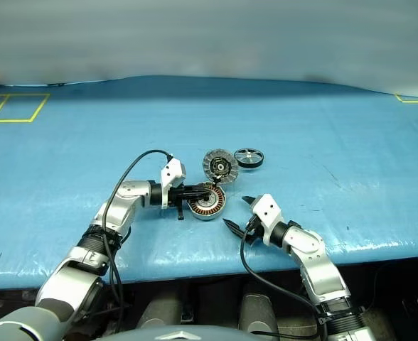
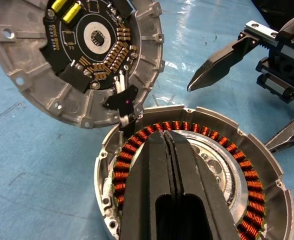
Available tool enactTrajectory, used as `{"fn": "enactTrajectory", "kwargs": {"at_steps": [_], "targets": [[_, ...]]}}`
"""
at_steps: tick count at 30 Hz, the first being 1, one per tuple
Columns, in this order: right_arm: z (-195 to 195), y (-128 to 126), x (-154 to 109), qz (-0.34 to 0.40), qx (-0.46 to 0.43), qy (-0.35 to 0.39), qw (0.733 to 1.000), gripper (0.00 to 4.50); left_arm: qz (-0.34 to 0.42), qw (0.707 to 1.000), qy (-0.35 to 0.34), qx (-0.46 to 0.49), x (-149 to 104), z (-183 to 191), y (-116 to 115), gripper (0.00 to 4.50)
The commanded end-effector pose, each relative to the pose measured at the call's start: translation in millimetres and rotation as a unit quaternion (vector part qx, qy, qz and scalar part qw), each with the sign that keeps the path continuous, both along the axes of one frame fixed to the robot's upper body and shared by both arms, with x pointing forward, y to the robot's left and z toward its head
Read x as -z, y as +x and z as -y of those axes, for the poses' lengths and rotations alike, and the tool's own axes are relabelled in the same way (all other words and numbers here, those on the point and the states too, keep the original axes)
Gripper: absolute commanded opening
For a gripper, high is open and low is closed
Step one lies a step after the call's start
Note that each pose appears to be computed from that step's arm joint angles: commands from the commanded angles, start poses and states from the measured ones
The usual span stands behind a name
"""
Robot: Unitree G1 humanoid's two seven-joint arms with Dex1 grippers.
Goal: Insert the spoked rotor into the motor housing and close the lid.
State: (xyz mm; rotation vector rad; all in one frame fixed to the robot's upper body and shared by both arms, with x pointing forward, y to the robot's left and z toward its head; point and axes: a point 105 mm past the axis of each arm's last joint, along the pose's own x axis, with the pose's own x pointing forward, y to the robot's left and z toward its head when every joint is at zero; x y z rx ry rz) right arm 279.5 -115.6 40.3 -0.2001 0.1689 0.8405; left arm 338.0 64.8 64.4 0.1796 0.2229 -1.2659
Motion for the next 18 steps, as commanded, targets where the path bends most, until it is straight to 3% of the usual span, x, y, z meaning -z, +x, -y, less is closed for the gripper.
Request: {"fn": "enactTrajectory", "kwargs": {"at_steps": [1,12,18], "targets": [[-0.5,1.4,-8.0,0.020,-0.004,0.000,1.000,4.50,0.007,0.999,-0.013,0.029,-8.2,5.0,-9.0,0.01],[-0.8,2.9,-8.7,0.021,-0.005,0.002,1.000,4.50,0.032,0.997,-0.063,-0.017,-25.0,-1.2,-1.9,0.01],[-1.6,3.2,-8.4,0.020,-0.008,0.000,1.000,4.50,0.045,0.998,-0.047,-0.017,-27.7,-3.1,-0.6,0.01]]}}
